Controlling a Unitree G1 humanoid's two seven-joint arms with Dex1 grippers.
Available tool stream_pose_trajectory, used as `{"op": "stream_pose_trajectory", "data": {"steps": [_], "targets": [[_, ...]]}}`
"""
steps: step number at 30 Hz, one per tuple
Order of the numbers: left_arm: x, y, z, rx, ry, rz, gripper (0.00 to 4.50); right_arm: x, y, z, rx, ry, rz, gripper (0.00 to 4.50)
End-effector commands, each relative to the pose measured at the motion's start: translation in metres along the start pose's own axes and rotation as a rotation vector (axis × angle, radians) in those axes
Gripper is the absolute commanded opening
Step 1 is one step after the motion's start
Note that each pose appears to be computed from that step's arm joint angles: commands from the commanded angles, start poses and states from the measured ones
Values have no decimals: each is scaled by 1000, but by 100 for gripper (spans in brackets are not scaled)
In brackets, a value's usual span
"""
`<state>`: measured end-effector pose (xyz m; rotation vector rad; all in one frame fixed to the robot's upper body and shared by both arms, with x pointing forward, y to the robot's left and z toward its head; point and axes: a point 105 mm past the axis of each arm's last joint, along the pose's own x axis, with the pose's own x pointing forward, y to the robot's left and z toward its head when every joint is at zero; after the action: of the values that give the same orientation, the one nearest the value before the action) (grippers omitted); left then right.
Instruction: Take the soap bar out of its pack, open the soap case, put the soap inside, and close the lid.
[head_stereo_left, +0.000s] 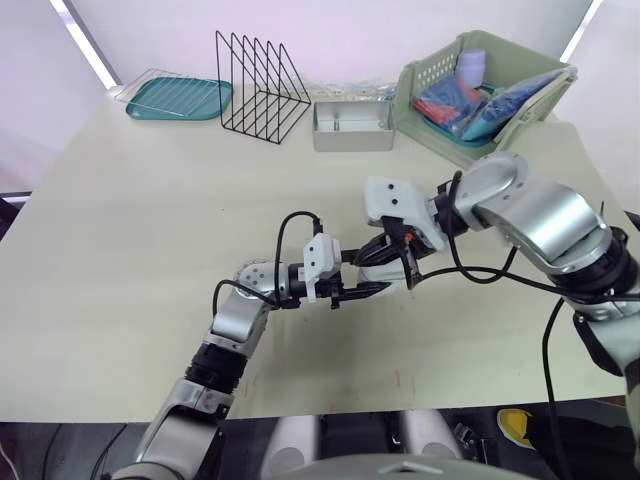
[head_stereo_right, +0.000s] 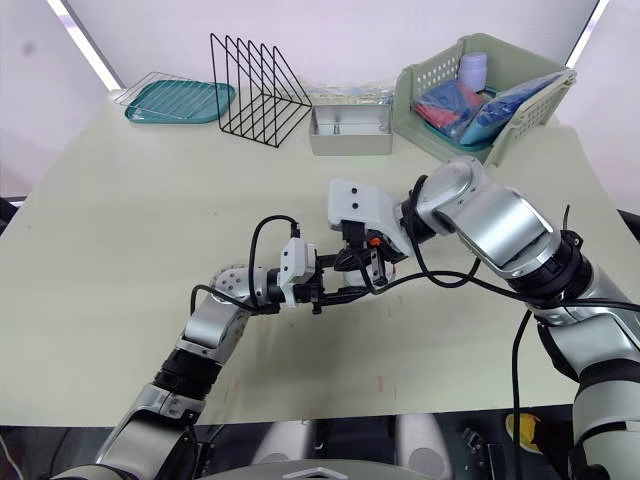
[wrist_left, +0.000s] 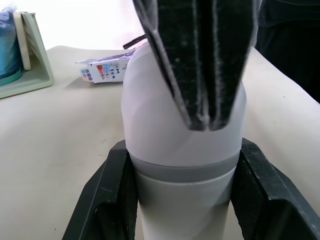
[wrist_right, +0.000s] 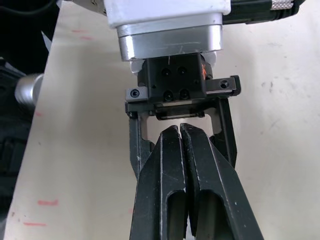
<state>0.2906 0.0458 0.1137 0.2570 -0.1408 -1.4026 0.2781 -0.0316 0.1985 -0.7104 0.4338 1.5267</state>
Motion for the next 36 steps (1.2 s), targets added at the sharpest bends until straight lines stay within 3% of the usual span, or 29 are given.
{"op": "stream_pose_trajectory", "data": {"steps": [1,13,36], "targets": [[-1,-1,-1,2,7,-5,192,-9,-2,-7,20,-25,-18,4],[-2,1,0,5,9,-8,192,-17,-8,-13,69,-136,-24,4],[-5,1,1,10,19,-13,192,-23,-9,-48,127,-150,-28,4]]}}
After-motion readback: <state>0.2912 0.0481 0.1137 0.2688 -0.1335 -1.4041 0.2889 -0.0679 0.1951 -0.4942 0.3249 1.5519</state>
